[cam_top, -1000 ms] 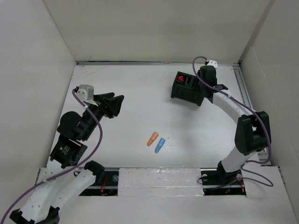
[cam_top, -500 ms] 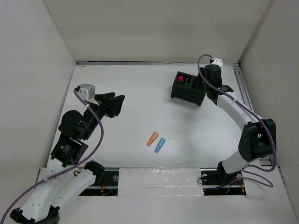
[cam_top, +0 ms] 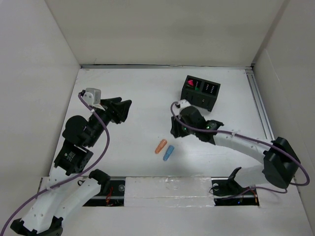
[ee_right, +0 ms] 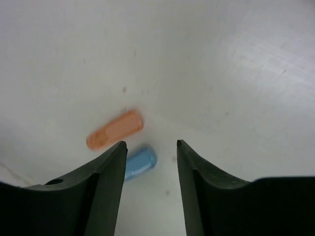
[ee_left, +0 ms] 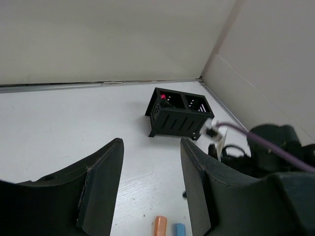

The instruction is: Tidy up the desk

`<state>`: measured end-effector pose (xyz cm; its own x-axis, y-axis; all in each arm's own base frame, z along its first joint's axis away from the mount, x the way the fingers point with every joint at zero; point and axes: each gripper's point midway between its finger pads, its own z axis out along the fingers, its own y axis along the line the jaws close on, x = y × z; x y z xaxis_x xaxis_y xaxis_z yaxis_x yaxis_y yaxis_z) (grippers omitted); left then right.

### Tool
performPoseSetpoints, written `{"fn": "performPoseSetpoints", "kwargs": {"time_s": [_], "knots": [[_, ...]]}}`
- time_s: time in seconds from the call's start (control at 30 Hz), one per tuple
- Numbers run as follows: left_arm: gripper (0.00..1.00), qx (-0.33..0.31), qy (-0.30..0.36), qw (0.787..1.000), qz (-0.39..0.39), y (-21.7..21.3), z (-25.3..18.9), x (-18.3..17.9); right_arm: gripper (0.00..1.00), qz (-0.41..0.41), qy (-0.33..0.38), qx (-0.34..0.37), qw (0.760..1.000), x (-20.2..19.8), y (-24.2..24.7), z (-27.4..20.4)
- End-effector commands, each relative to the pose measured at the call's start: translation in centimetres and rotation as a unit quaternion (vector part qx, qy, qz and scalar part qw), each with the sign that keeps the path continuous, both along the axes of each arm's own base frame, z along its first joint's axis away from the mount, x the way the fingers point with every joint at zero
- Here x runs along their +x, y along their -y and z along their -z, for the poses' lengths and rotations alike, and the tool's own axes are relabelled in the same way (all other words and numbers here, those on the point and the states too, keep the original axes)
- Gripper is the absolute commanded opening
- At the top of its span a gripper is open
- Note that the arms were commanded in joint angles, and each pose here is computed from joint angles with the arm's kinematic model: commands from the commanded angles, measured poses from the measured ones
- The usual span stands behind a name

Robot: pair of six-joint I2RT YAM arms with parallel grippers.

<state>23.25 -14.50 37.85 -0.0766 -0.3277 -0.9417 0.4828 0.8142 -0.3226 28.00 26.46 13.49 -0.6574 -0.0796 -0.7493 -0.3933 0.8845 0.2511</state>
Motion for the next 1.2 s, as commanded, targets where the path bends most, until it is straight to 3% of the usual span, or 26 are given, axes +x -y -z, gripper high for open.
{"fn": "performPoseSetpoints", "kwargs": {"time_s": [0.0,0.07,0.27,0.63,0.97,1.17], "knots": [[0.46,-0.005,0.012,1.000,-0.003,-0.1,-0.4,0.2,0.54,-0.079,-0.085,-0.027,0.993,-6.9,-0.8,3.4],[0.46,-0.003,0.010,1.000,-0.003,-0.1,-0.3,0.2,0.62,-0.094,-0.105,-0.037,0.989,-8.7,-1.1,4.1],[0.46,0.000,0.006,1.000,-0.005,0.0,-0.1,0.5,0.64,-0.122,-0.168,-0.040,0.977,-12.5,-1.9,6.8],[0.46,0.001,0.002,1.000,-0.008,0.0,0.2,0.7,0.70,-0.129,-0.162,-0.019,0.978,-10.8,-5.5,8.7],[0.46,0.002,0.003,1.000,-0.006,0.1,0.2,0.6,0.61,-0.048,-0.119,-0.091,0.988,-7.2,-3.9,10.4],[0.46,0.003,0.002,1.000,-0.011,-0.1,0.2,0.7,0.52,-0.018,-0.098,-0.165,0.981,-7.6,-2.4,12.7]]}}
